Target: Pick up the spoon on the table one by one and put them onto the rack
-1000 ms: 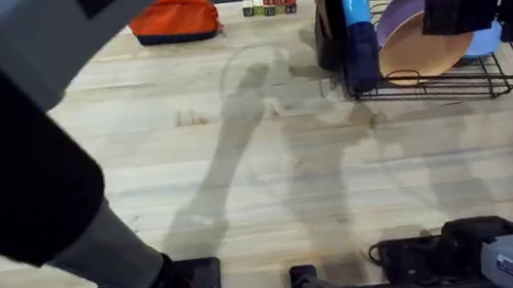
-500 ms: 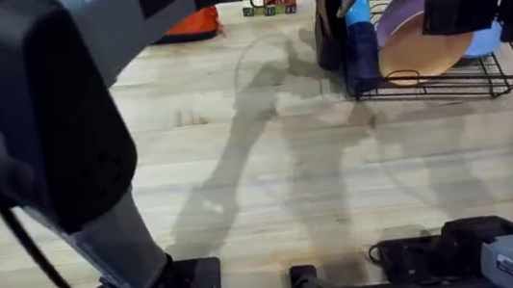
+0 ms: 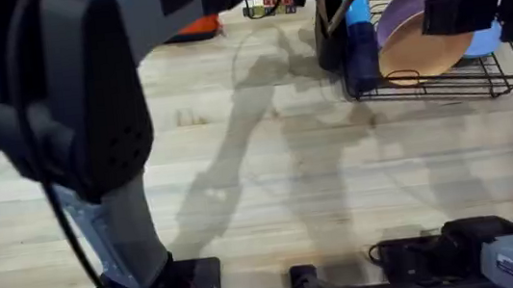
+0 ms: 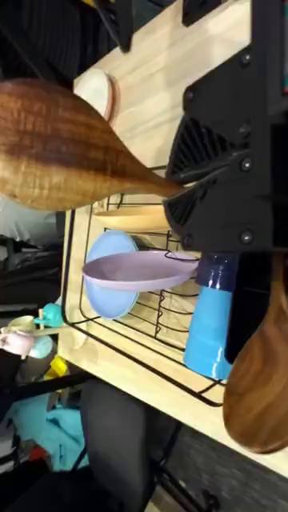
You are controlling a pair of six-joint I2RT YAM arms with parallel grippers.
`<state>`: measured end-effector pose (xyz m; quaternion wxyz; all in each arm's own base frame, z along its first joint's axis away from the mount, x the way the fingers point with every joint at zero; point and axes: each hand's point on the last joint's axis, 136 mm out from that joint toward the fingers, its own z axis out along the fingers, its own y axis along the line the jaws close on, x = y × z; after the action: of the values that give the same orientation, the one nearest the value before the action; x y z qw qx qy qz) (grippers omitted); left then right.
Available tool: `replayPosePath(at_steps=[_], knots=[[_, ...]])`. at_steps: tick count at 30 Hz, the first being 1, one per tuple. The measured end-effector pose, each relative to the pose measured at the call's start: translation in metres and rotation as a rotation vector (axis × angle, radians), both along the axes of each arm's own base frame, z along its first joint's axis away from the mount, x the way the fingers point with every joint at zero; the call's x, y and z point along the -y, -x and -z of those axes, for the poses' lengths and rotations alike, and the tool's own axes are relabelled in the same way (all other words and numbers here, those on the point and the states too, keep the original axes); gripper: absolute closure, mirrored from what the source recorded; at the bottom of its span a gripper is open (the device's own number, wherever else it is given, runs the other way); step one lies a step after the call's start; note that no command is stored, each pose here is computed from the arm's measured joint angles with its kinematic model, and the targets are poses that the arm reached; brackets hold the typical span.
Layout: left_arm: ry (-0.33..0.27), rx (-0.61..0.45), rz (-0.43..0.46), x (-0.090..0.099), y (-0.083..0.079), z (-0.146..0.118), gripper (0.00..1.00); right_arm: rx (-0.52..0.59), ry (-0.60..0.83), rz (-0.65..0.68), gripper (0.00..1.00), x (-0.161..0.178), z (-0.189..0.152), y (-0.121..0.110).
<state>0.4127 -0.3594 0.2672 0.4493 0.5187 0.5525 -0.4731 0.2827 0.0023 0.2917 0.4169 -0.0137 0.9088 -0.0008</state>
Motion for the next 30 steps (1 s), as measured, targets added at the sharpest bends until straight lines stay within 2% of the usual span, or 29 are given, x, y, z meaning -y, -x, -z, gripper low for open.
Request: replayPosePath(at_steps=[4,6,15,20,23,30], knots=[[0.032,0.036,0.036,0.005,-0.005,0.010,0.957,0.000,0.000,0.000,0.009,0.000,0.000,0.000],[0.033,0.020,0.050,0.006,-0.005,0.017,0.957,0.000,0.000,0.000,0.009,0.000,0.000,0.000],[-0.010,-0.103,0.064,0.007,-0.003,0.049,0.957,0.000,0.000,0.000,0.009,0.000,0.000,0.000],[-0.063,-0.187,0.032,0.005,-0.004,0.069,0.957,0.000,0.000,0.000,0.009,0.000,0.000,0.000],[-0.085,-0.197,0.018,0.004,-0.005,0.077,0.958,0.000,0.000,0.000,0.009,0.000,0.000,0.000],[-0.088,-0.174,0.019,0.004,-0.005,0.077,0.958,0.000,0.000,0.000,0.009,0.000,0.000,0.000]])
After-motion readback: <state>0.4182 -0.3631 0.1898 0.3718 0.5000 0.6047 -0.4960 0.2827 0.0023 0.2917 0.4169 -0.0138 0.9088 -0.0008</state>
